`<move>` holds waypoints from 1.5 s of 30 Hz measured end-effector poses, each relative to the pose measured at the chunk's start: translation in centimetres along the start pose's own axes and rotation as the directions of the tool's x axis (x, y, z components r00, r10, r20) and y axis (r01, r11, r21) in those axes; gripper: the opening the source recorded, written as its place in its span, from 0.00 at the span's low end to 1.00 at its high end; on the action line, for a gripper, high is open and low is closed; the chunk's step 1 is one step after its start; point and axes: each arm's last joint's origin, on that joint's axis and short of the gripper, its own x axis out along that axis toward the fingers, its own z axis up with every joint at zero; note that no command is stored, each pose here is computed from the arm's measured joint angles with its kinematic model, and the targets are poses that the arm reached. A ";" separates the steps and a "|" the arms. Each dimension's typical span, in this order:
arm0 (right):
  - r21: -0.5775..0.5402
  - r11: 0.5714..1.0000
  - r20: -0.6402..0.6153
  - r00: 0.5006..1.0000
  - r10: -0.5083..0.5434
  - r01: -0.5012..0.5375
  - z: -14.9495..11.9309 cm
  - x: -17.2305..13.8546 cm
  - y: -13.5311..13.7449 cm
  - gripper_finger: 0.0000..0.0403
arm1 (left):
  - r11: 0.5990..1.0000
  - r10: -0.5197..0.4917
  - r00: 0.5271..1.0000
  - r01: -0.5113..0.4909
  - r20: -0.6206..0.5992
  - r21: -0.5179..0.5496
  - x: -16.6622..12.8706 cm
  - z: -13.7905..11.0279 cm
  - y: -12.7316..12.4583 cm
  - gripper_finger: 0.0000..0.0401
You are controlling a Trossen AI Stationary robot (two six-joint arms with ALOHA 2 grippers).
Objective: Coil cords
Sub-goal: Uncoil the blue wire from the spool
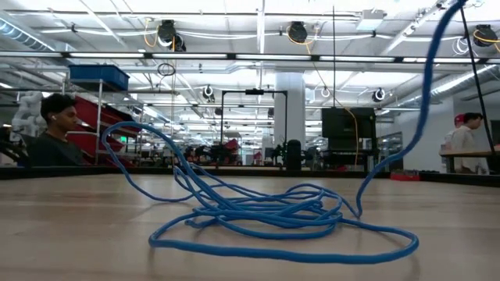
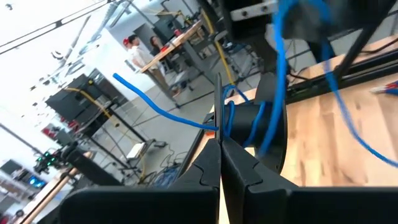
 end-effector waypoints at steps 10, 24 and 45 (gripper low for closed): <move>-0.057 0.998 -0.113 0.993 -0.034 0.028 -3.4 2.7 -0.5 0.00 | 0.996 0.059 0.998 -0.060 -0.010 -0.068 0.9 0.4 0.8 0.00; -0.227 0.969 -0.359 0.917 -0.176 0.097 -6.6 3.3 -2.8 0.00 | 0.982 0.162 0.986 -0.165 -0.037 -0.096 -0.4 1.0 2.6 0.00; -0.214 0.977 -0.602 0.787 -0.135 0.004 -9.8 3.5 -6.2 0.02 | 0.978 -0.057 0.994 0.075 0.098 -0.193 -2.6 2.1 1.9 0.00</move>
